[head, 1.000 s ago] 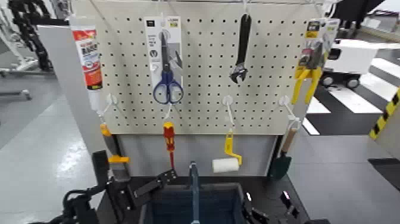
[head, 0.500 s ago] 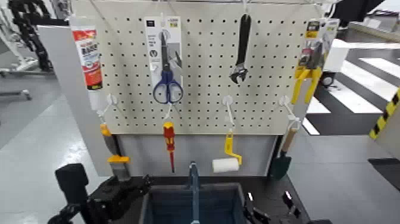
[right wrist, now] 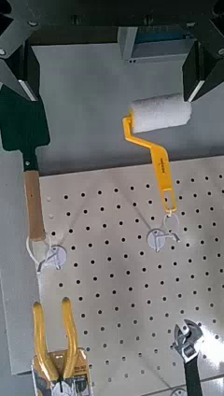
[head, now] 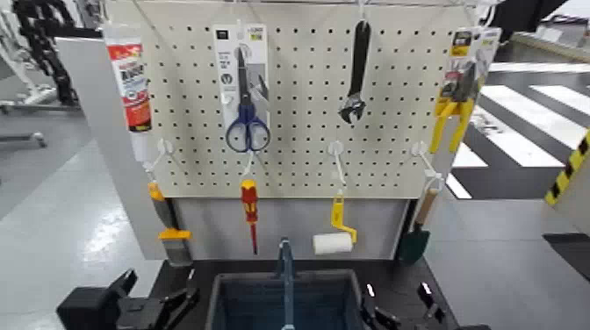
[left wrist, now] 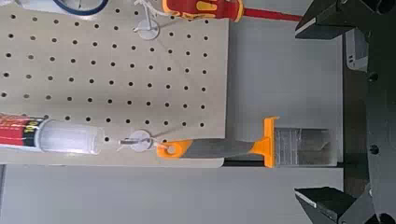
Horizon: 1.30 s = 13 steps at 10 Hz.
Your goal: Place the crate on the table.
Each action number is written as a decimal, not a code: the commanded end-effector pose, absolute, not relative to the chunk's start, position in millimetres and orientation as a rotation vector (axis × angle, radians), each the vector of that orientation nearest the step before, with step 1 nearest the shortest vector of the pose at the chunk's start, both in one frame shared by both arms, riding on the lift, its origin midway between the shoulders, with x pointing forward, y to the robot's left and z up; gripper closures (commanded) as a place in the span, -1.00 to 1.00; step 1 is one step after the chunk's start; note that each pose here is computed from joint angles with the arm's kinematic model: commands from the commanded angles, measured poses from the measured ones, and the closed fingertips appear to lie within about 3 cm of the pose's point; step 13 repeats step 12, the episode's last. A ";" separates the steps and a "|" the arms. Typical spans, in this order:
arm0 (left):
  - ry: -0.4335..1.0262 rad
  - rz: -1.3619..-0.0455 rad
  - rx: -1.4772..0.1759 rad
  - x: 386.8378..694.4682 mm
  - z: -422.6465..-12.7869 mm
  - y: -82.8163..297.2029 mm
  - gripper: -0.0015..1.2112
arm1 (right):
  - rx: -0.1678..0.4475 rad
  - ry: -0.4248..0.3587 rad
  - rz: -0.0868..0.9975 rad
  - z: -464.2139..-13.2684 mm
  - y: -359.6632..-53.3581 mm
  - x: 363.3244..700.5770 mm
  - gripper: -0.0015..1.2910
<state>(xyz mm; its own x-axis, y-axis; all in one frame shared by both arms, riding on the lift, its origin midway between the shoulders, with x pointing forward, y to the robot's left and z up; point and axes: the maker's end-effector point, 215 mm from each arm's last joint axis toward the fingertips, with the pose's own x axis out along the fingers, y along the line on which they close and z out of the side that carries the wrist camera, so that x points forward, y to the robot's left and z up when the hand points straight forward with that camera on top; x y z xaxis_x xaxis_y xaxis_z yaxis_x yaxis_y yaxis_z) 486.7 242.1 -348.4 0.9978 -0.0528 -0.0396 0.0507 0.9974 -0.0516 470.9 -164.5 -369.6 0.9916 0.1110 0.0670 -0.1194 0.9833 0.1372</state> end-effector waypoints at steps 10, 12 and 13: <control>-0.057 0.013 0.017 454.3 -358.0 234.1 -0.82 | 0.136 -0.054 0.121 -370.2 -164.5 469.9 -0.78; -0.058 0.013 0.015 454.2 -357.9 234.6 -0.82 | 0.134 -0.054 0.120 -370.3 -165.7 470.5 -0.78; -0.058 0.013 0.015 454.2 -357.9 234.6 -0.82 | 0.134 -0.054 0.120 -370.3 -165.7 470.5 -0.78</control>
